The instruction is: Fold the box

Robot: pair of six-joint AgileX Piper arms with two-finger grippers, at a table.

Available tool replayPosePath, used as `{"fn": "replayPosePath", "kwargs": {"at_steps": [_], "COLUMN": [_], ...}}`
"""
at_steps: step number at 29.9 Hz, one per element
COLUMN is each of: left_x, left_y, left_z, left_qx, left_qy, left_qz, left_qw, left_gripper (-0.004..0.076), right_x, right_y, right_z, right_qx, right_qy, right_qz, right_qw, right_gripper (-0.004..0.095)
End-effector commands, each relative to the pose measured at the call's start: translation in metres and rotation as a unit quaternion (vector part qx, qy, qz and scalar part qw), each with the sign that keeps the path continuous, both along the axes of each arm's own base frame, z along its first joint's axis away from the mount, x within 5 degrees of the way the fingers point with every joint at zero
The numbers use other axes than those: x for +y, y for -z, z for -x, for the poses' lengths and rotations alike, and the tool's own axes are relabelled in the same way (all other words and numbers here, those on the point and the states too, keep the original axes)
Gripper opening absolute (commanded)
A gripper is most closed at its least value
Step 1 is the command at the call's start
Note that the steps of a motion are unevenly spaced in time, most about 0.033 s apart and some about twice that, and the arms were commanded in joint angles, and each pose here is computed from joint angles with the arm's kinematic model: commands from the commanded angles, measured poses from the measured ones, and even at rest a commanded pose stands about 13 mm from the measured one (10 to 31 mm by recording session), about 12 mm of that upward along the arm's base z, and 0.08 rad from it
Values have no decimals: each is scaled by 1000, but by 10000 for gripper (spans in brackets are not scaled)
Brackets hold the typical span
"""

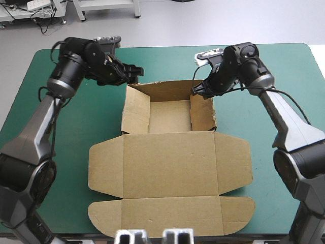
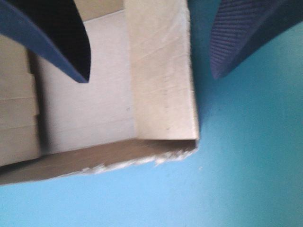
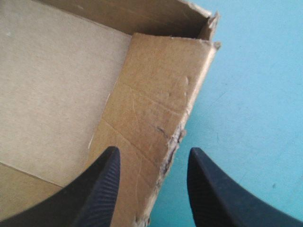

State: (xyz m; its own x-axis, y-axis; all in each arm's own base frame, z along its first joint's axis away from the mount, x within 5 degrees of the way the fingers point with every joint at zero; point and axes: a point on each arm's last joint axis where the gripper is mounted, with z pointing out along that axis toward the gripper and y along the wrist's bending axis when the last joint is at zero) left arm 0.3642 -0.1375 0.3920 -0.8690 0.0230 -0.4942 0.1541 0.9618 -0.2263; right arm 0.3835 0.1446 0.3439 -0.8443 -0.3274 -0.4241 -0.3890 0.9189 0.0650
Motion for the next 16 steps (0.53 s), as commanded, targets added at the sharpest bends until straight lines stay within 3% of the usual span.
{"fn": "replayPosePath", "kwargs": {"at_steps": [1, 5, 9, 16], "left_x": [5, 12, 29, 62], "left_y": [-77, -121, -146, -135], "left_z": [58, 109, 157, 235], "left_qx": [-73, -140, -193, -221], "left_qy": [68, 133, 140, 139], "left_qz": [75, 122, 123, 89], "left_qw": [992, 973, 963, 961], "left_gripper": [491, 433, 368, 293], "right_x": [-12, -17, -19, -15], "right_y": [-60, -80, -81, -54], "right_z": [30, 45, 48, 37], "right_qx": [-67, -91, -91, -52], "right_qy": [6, 11, 13, 17], "right_qz": [-26, -36, -34, -21], "right_qw": [997, 995, 995, 998], "right_gripper": [426, 426, 426, 426]}}
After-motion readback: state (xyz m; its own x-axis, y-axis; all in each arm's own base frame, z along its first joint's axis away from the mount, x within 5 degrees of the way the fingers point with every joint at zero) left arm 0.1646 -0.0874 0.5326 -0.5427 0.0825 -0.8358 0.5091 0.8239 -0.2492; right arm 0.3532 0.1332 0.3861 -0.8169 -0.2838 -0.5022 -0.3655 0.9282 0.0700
